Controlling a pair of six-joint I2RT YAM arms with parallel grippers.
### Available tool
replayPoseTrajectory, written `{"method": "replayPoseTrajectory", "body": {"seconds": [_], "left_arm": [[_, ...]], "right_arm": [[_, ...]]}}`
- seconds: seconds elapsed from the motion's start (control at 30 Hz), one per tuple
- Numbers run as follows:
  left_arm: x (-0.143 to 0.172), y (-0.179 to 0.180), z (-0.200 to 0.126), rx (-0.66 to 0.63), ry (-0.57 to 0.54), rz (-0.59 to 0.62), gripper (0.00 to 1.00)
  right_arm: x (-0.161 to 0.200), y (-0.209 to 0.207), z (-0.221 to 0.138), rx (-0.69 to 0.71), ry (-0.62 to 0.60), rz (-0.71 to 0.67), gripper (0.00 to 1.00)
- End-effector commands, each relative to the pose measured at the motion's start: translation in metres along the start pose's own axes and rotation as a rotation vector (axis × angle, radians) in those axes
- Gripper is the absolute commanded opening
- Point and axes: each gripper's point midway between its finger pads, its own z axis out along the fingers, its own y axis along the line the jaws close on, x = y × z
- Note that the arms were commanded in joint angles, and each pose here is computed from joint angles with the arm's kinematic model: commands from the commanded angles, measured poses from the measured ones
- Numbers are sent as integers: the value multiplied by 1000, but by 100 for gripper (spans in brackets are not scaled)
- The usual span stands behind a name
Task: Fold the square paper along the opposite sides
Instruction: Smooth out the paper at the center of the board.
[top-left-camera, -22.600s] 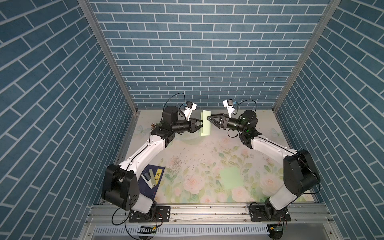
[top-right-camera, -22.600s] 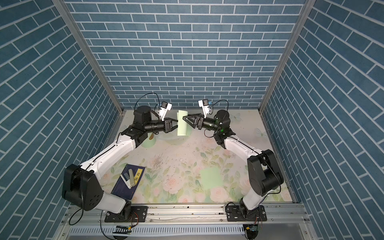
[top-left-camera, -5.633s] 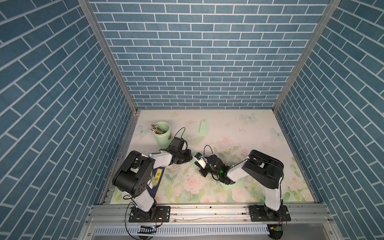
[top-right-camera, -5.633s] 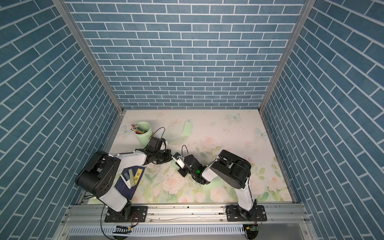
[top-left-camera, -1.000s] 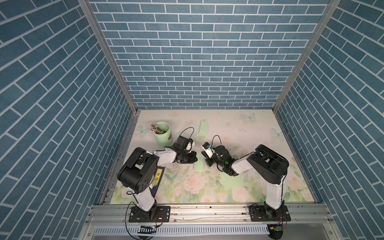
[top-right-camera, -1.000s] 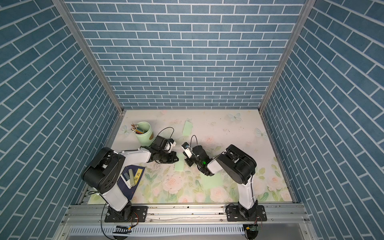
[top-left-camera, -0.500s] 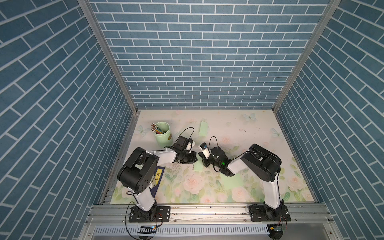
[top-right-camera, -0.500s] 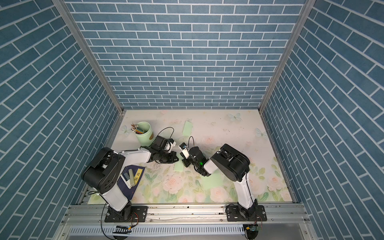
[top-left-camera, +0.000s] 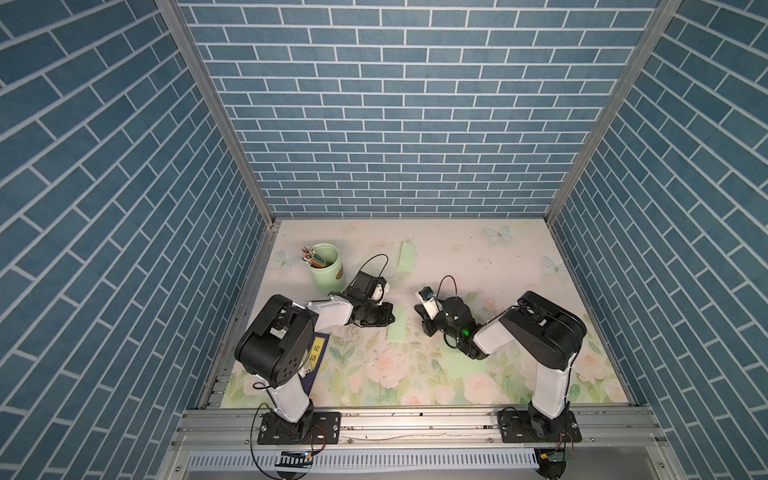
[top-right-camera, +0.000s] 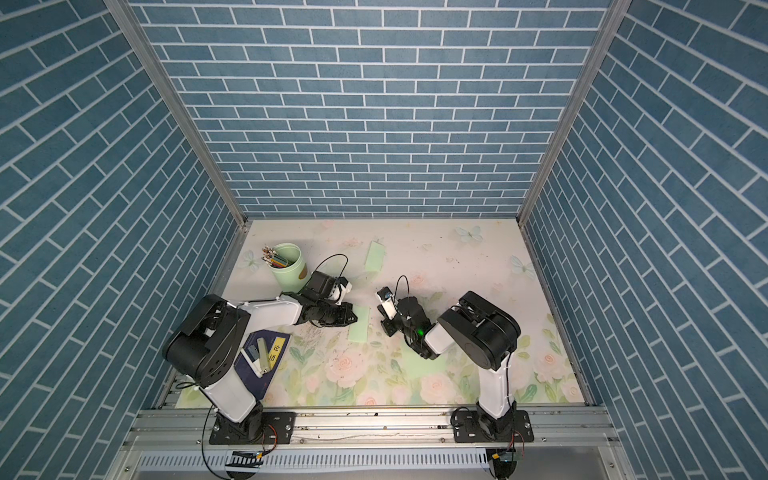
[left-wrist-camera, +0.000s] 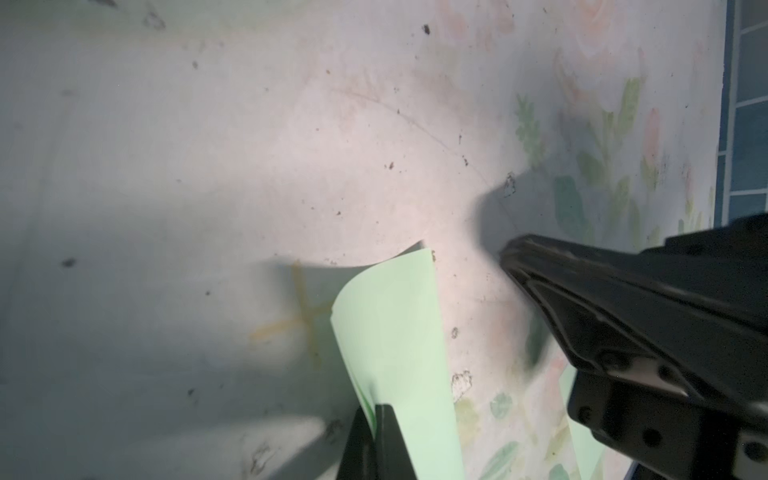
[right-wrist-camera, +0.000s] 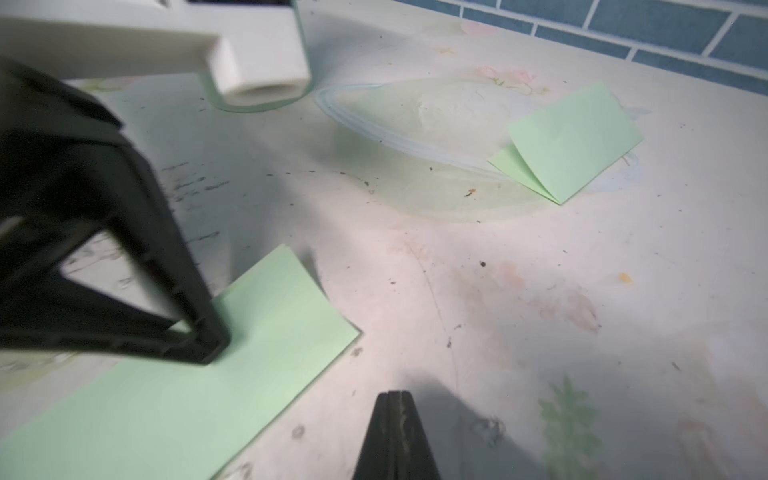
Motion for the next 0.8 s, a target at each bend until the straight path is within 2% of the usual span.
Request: {"method": "replayPoseTrajectory", "body": {"seconds": [0.0,0.13,0.27,0.5,0.77], "left_arm": [[31,30,5,-117,116,-43,0],[29,31,6,-126,129,-35,0],[30,30,9,-120,158,-20,0],[29,31,8,-140,198,14,0],[25,34,0,-190,220,46,0]], "right_arm": [[-35,31,-5,-126,-155,-99,0],[-28,48,1,-200,-156,-105,0],[-12,57,12,-233,-106,-122,0],[24,63,15,-236,-4,-123,0],[32,67,15,-248,40,-123,0]]}}
